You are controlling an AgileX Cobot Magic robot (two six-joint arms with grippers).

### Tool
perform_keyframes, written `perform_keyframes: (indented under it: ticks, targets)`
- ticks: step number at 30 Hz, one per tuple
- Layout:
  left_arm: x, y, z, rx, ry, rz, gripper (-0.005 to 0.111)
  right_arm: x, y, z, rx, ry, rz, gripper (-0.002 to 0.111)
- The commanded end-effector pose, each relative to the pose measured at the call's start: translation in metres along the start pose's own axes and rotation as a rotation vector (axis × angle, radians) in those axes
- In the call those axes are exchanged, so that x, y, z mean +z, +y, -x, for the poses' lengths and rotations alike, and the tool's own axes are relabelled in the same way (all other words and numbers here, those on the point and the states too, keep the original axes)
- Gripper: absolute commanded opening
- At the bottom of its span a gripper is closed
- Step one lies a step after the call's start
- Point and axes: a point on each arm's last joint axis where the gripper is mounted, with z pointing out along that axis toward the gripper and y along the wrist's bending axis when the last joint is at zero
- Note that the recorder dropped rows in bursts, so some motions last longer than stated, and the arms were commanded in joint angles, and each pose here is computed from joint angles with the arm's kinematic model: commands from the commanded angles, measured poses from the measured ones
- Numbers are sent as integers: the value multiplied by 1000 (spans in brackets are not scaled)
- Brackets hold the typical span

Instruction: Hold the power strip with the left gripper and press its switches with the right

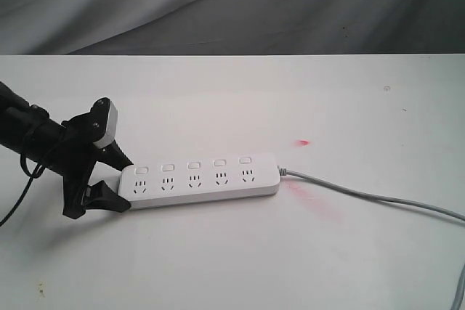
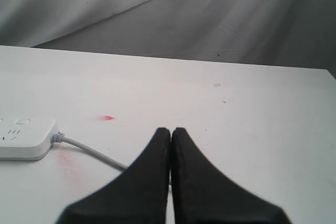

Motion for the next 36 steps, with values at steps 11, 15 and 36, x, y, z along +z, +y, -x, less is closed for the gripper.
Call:
perform_keyframes:
  ticks: [11,15,36]
  targets:
    - [0,1,2,9,1,11,67,0,-1,-1,-7,-2,-12,0]
    - [0,1,2,-13,1,13,74,0,-1,-1,-7,-2,-12,0]
    - [-127,-28,74,-303,-43,364,104,0,-1,-1,-7,-2,-12,0]
